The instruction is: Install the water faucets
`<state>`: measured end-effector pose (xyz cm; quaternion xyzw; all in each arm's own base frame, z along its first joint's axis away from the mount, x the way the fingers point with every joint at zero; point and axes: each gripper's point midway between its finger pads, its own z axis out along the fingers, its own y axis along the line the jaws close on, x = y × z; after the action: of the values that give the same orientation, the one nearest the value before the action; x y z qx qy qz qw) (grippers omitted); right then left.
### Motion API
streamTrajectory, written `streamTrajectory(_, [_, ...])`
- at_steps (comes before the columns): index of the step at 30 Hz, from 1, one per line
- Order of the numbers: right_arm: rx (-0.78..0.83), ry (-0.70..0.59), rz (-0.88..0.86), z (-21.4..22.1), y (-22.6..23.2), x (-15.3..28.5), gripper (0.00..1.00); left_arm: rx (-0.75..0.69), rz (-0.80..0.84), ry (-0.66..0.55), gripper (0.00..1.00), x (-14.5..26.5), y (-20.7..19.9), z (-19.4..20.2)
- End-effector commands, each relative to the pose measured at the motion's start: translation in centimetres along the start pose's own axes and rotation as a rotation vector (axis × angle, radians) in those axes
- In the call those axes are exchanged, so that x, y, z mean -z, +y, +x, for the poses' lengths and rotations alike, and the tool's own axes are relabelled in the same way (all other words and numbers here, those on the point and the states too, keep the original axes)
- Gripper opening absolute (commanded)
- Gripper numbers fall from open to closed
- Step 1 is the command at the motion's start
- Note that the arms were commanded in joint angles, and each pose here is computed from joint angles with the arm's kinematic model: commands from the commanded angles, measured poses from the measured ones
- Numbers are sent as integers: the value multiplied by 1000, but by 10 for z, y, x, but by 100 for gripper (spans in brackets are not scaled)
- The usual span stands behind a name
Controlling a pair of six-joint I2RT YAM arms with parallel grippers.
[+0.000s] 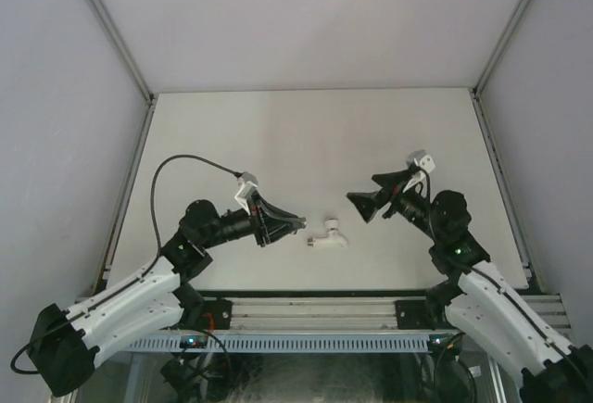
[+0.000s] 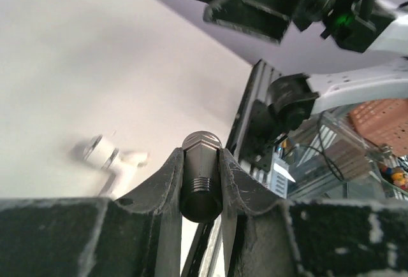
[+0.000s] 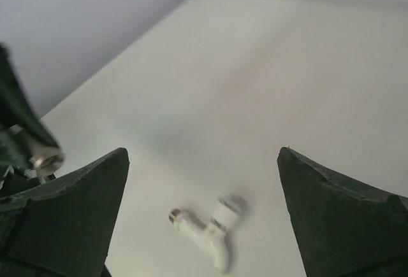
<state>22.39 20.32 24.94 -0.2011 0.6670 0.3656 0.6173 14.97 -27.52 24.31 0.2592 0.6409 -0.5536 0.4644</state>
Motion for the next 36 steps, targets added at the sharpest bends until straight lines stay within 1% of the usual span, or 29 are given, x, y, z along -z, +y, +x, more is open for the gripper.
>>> streamTrajectory(1, [-543, 213, 97, 67, -34, 14, 96, 91, -142, 43, 0, 2, 37, 33])
streamTrajectory(3, [-666, 259, 127, 92, -43, 21, 94, 153, -167, 70, 0, 3, 45, 51])
streamTrajectory(4, [-689, 284, 134, 103, -46, 23, 95, 184, -187, 86, 0, 4, 50, 60])
streamTrajectory(7, [-732, 385, 158, 132, -47, 30, 96, 256, -205, 137, 0, 4, 59, 84])
streamTrajectory(12, [-770, 443, 162, 159, -50, 31, 95, 370, -135, 181, 0, -7, 57, 106])
streamTrajectory(15, [-781, 482, 132, 167, -52, 25, 93, 407, -107, 197, 0, -15, 58, 114])
streamTrajectory(18, [-802, 501, 64, 165, -50, 11, 88, 441, -107, 137, 0, -22, 65, 110])
streamTrajectory(19, [-809, 510, 37, 166, -48, 6, 87, 455, -103, 137, 0, -26, 68, 112])
streamTrajectory(22, [-818, 544, 9, 176, -41, -4, 86, 476, -67, 120, 0, -32, 69, 109])
streamTrajectory(25, [-808, 568, 3, 185, -35, -11, 85, 491, -80, 75, 0, -25, 78, 105])
streamTrajectory(29, [-799, 576, 32, 195, -37, -16, 86, 504, -106, 87, 0, -16, 86, 113])
streamTrajectory(31, [-805, 589, 31, 198, -37, -18, 86, 511, -108, 120, 0, -14, 87, 121])
streamTrajectory(36, [-807, 612, 20, 205, -30, -21, 86, 555, -175, 199, 0, -6, 99, 152])
